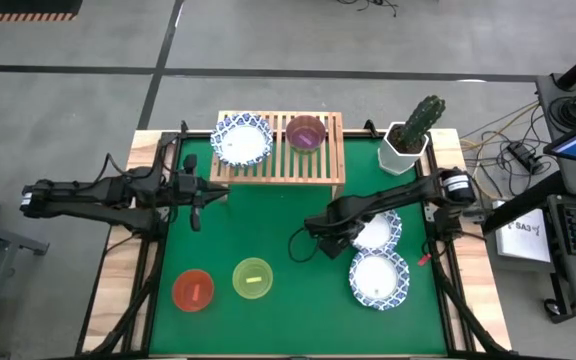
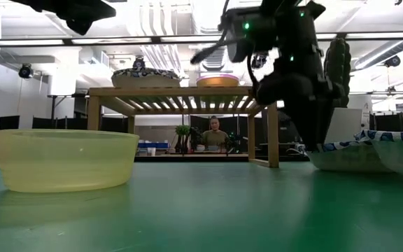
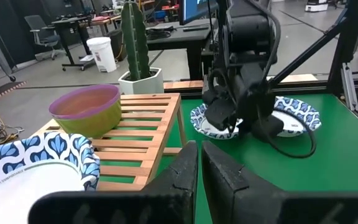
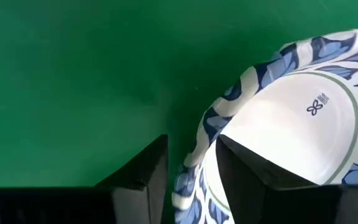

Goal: Place and stack bowls onto a shelf
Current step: Stack the blue patterned bowl on top of the blue patterned bowl on the shelf

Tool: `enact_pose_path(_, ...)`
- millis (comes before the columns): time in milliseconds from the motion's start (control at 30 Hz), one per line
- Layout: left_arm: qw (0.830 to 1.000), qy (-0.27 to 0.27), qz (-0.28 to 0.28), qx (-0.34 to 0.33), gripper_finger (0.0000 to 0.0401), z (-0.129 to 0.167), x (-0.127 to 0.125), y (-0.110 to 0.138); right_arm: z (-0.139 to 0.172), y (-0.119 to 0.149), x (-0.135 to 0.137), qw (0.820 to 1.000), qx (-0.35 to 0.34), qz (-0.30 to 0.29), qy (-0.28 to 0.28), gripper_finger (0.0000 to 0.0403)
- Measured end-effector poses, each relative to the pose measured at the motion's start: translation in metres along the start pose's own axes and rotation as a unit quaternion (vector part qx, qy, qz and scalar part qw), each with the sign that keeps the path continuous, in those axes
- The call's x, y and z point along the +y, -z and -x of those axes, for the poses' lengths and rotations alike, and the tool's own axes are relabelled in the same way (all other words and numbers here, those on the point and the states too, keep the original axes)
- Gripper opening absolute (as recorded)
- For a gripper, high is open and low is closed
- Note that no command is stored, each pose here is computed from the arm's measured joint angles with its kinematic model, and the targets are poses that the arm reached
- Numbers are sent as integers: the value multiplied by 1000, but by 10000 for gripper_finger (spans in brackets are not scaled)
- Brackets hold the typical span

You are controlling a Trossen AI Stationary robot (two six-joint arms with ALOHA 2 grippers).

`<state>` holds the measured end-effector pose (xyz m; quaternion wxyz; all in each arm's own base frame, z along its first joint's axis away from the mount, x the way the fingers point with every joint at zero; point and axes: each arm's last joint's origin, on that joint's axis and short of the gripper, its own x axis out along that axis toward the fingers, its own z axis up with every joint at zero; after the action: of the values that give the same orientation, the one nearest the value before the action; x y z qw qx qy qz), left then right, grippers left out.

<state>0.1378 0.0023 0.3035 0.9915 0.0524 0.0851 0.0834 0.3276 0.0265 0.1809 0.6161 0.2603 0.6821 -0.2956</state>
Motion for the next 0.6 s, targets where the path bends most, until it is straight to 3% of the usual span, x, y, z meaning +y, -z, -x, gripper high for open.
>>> enact_pose_path(467, 1000, 0, 0, 0, 4, 0, 0, 0, -9, -1, 2, 1000, 10, -7, 12, 107)
enact_pose_path(600, 1000, 0, 0, 0, 4, 0, 0, 0, -9, -1, 2, 1000, 10, -4, 11, 58)
